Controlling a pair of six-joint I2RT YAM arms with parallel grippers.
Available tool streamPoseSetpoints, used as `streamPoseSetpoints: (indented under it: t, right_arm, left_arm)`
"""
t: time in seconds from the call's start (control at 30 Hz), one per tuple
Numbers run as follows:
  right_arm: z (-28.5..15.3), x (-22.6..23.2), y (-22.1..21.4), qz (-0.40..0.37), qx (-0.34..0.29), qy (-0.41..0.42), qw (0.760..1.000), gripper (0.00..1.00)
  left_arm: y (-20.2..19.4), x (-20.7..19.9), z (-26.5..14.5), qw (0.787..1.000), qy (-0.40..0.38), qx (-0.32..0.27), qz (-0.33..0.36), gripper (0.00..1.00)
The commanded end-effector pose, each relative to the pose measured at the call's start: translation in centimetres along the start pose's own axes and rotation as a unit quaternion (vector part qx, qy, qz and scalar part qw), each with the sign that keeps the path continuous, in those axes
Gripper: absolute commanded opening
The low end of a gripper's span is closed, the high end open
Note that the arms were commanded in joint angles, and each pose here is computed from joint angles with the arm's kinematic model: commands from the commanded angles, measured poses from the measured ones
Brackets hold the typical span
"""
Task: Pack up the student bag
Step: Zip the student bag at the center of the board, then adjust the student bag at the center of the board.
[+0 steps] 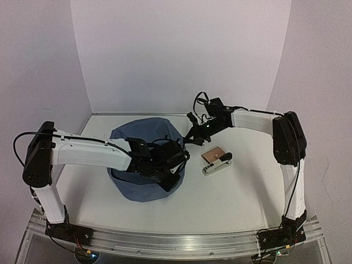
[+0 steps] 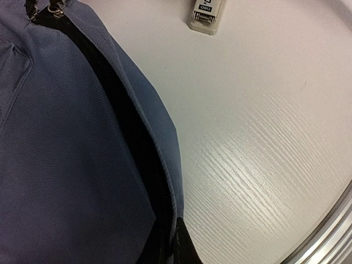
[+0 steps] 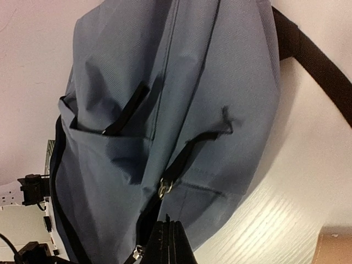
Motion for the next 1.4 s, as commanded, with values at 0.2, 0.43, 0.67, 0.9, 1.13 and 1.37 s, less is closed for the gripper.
streamPoseSetpoints:
  t: [0.2,0.43,0.67,0.9,1.13,1.37]
  right_arm:
    - [-1.3,-4.1,5.9,-0.038,-0.086,-0.067,0.993,0.0]
    - [-2.6,-2.3,3.7,-0.029,-0.066,-0.036,0.997,0.0]
    - [-3.3,-0.7,-1.6,-0.01,-0.019,-0.011,1.0,0.0]
    - [-3.3,1.7,-1.3,-0.037,-0.016,0.012,0.999,0.19]
    - [-2.7,0.8,6.0,-0.075,-0.077,-0.014,0.994,0.79]
    - [0.2,-0.8,10.7,-0.105,-0.117,-0.018,0.987,0.98]
  left_arm:
    - [-4.8,-2.8,-2.8,0.994,-0.078,0.063,0.03,0.0]
    - [-4.2,-2.4,-4.1,0.996,-0.072,0.043,0.016,0.14]
    - [-1.6,2.4,-6.8,0.989,-0.022,-0.014,-0.148,0.91]
    - [-1.1,11.3,-9.9,0.925,0.023,-0.065,-0.374,1.0]
    - [-5.6,15.5,-10.4,0.855,0.092,-0.039,-0.508,1.0]
    - [-8.9,15.7,-9.8,0.81,0.094,-0.009,-0.579,1.0]
Point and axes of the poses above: each gripper's point midway between its finger pads, its own z axis out along the fingers, its own x axis along the line the jaws close on, y = z × x, the point moved 5 cm from there along -z, back along the fingers, and after that the axes turned 3 degrees about -z, right-handed, at the moved point
